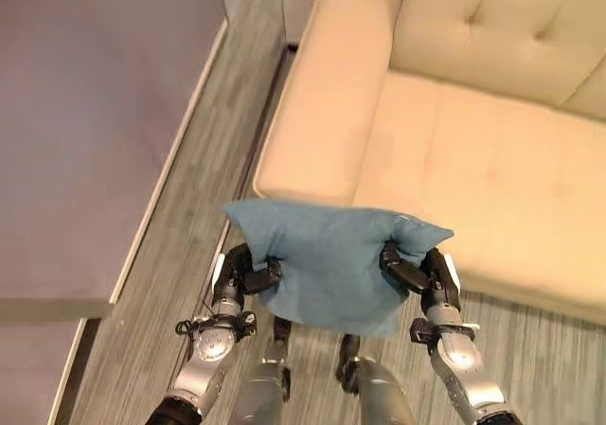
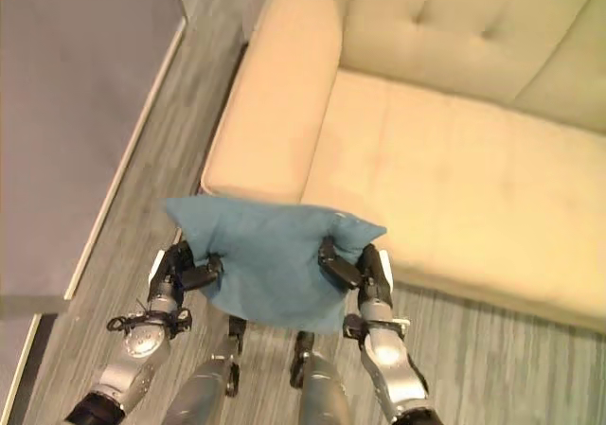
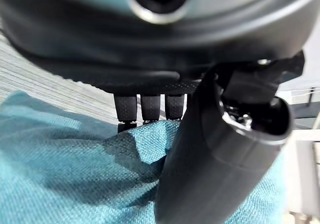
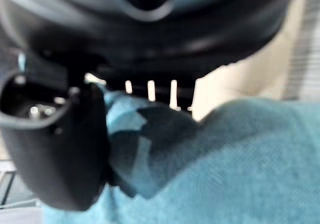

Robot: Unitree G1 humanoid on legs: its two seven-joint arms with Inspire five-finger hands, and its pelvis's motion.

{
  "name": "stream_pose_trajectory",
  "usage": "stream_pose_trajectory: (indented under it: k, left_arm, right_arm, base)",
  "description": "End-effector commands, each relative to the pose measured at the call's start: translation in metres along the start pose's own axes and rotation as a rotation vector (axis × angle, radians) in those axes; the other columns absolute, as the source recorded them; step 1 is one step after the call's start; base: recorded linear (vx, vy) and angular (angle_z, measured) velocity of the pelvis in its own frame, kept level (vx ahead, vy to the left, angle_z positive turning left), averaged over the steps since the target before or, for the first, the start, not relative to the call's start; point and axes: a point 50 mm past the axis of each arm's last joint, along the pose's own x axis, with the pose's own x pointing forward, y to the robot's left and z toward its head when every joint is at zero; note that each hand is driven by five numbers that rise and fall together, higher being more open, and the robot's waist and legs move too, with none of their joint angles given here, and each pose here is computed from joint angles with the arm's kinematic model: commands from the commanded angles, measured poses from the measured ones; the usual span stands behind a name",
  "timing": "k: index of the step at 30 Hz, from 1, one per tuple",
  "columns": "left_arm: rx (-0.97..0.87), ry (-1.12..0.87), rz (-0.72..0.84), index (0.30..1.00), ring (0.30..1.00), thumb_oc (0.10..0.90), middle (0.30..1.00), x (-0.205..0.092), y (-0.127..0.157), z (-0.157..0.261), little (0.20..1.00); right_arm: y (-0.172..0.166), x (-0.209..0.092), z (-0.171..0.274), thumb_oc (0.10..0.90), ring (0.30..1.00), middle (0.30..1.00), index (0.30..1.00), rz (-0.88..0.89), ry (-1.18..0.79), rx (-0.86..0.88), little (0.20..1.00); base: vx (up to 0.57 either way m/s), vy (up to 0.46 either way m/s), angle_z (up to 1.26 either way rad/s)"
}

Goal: Pick up all the scattered cushions and arrange them neatly on the sofa.

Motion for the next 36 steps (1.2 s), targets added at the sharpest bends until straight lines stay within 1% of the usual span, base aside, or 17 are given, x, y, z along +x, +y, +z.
stream_pose_trajectory:
  k: [1, 4, 8, 13, 15, 21, 23, 29, 36]
  left_arm:
    - [-0.058, -0.259, -0.149, 0.3, 0.3, 0.4, 0.3, 0.006, -0.025, 0.05, 0.3]
    - [-0.049, -0.235, -0.126, 0.3, 0.3, 0.4, 0.3, 0.0, -0.017, 0.042, 0.3]
    - [-0.066, -0.213, -0.12, 0.3, 0.3, 0.4, 0.3, -0.004, -0.015, 0.037, 0.3]
    - [-0.06, -0.201, -0.131, 0.3, 0.3, 0.4, 0.3, -0.005, -0.018, 0.035, 0.3]
    - [-0.073, -0.188, -0.151, 0.3, 0.3, 0.4, 0.3, -0.005, -0.025, 0.033, 0.3]
    - [-0.097, -0.173, -0.168, 0.3, 0.3, 0.4, 0.3, -0.003, -0.032, 0.032, 0.3]
    - [-0.088, -0.183, -0.19, 0.3, 0.3, 0.4, 0.3, -0.001, -0.037, 0.034, 0.3]
    - [-0.067, -0.202, -0.195, 0.3, 0.3, 0.4, 0.3, 0.002, -0.035, 0.04, 0.3]
    - [-0.031, -0.23, -0.144, 0.3, 0.3, 0.4, 0.3, 0.008, -0.019, 0.048, 0.3]
  right_arm:
    - [0.01, 0.01, 0.05, 0.4, 0.3, 0.3, 0.3, 0.07, -0.261, 0.048, 0.3]
    - [0.006, 0.004, 0.043, 0.4, 0.3, 0.3, 0.3, 0.065, -0.235, 0.036, 0.3]
    - [0.002, -0.003, 0.038, 0.4, 0.3, 0.3, 0.3, 0.053, -0.214, 0.021, 0.3]
    - [-0.001, -0.006, 0.036, 0.4, 0.3, 0.3, 0.3, 0.044, -0.205, -0.003, 0.3]
    - [-0.01, -0.008, 0.035, 0.4, 0.3, 0.3, 0.3, 0.015, -0.201, -0.025, 0.3]
    - [-0.012, -0.006, 0.034, 0.4, 0.3, 0.3, 0.3, -0.002, -0.192, -0.029, 0.3]
    - [-0.015, -0.002, 0.034, 0.4, 0.3, 0.3, 0.3, -0.012, -0.19, -0.035, 0.3]
    - [-0.015, 0.002, 0.035, 0.4, 0.3, 0.3, 0.3, -0.012, -0.183, -0.038, 0.3]
    - [0.005, 0.014, 0.039, 0.4, 0.3, 0.3, 0.3, 0.028, -0.188, 0.0, 0.3]
  base:
    - [0.12, -0.048, 0.07]
    - [0.1, -0.06, 0.04]
    - [0.06, -0.077, 0.07]
    - [-0.01, -0.071, 0.08]
    - [-0.09, -0.098, -0.01]
    - [-0.04, 0.006, -0.11]
    - [-0.03, 0.109, -0.51]
    - [0.01, 0.163, -0.79]
    - [-0.07, 0.07, -1.23]
